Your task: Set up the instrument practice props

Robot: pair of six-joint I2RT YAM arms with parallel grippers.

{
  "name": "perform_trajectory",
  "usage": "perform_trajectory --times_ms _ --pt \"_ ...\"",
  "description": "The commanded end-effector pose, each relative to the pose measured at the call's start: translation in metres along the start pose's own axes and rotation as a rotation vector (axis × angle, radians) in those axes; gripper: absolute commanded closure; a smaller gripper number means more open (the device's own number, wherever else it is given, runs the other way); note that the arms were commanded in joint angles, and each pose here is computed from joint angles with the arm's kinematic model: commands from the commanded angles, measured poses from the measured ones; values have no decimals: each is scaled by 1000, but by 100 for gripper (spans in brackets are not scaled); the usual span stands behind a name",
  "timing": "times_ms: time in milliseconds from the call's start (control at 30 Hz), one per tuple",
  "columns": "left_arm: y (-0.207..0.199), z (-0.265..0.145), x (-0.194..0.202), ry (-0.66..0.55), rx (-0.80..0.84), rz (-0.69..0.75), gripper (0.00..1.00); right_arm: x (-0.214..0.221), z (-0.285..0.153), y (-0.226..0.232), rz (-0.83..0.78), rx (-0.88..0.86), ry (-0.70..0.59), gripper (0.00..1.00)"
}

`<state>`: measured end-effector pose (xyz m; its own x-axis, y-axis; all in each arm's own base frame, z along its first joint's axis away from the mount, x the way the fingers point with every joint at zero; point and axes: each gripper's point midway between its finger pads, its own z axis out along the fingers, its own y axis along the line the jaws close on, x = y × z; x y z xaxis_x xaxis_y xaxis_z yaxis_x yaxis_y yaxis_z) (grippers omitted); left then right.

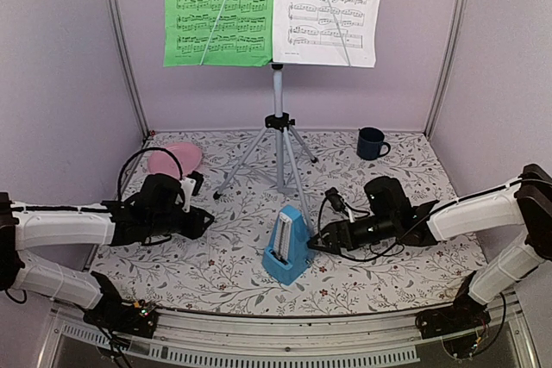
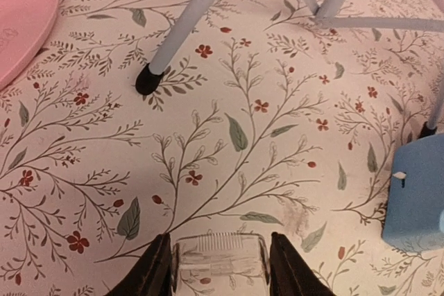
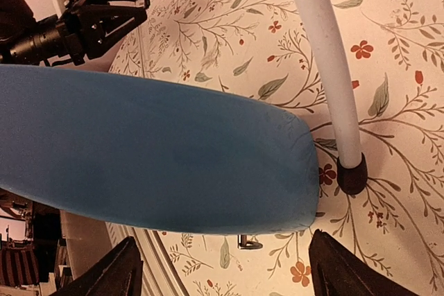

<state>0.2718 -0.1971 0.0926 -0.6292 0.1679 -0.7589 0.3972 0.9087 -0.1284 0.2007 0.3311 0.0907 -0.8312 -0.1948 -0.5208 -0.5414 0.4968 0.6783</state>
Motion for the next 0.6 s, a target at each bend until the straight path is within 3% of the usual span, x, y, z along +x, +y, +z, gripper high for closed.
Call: perform_trajectory --times_ms 0,233,567 --pt "20 12 1 72 -42 -49 74 -10 -5 2 -25 25 -32 18" --pt "50 33 2 103 -121 -101 68 0 6 -5 -21 53 0 41" --pt "64 34 5 112 -161 -122 25 -9 28 -2 -59 84 2 57"
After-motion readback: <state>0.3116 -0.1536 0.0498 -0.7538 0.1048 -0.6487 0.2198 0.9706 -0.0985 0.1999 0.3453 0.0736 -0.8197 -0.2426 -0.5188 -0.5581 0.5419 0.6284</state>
